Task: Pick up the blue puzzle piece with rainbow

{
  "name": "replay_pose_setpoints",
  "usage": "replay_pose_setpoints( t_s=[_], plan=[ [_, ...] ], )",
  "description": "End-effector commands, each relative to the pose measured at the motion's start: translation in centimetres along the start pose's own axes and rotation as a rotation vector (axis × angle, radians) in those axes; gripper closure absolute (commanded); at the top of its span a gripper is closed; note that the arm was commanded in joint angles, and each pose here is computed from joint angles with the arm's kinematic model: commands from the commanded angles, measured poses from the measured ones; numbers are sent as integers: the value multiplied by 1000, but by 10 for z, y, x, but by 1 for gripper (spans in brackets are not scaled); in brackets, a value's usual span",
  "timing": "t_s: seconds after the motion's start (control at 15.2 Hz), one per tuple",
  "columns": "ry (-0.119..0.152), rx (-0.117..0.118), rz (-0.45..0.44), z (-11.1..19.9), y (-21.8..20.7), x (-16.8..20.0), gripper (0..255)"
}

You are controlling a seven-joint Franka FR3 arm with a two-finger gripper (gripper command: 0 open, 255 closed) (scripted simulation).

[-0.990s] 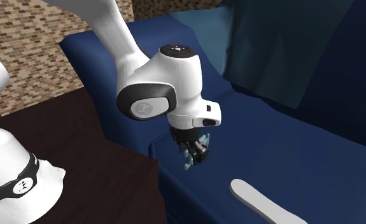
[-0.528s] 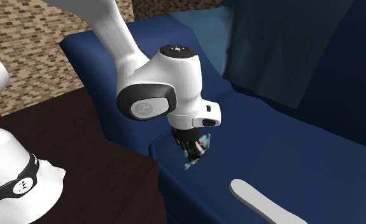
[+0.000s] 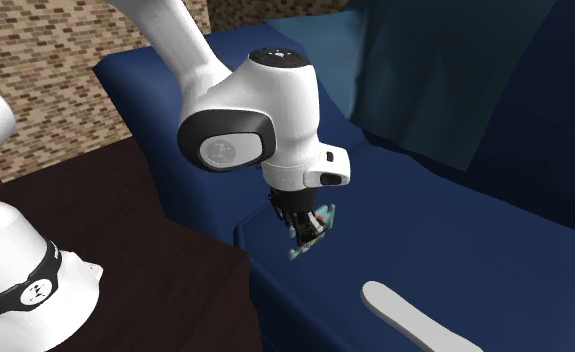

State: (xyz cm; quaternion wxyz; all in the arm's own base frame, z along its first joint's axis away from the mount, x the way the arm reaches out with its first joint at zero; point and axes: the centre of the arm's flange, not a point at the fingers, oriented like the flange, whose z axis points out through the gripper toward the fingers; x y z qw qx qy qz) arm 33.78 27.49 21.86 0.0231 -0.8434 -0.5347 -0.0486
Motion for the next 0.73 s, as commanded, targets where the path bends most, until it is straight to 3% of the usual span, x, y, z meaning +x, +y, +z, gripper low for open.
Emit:
replay_pose_setpoints(
  t_s=[0.0,0.66],
  plan=[
    [0,0,0,-10,0,1,255],
    [0,1,0,-53,1,6,255]
  ],
)
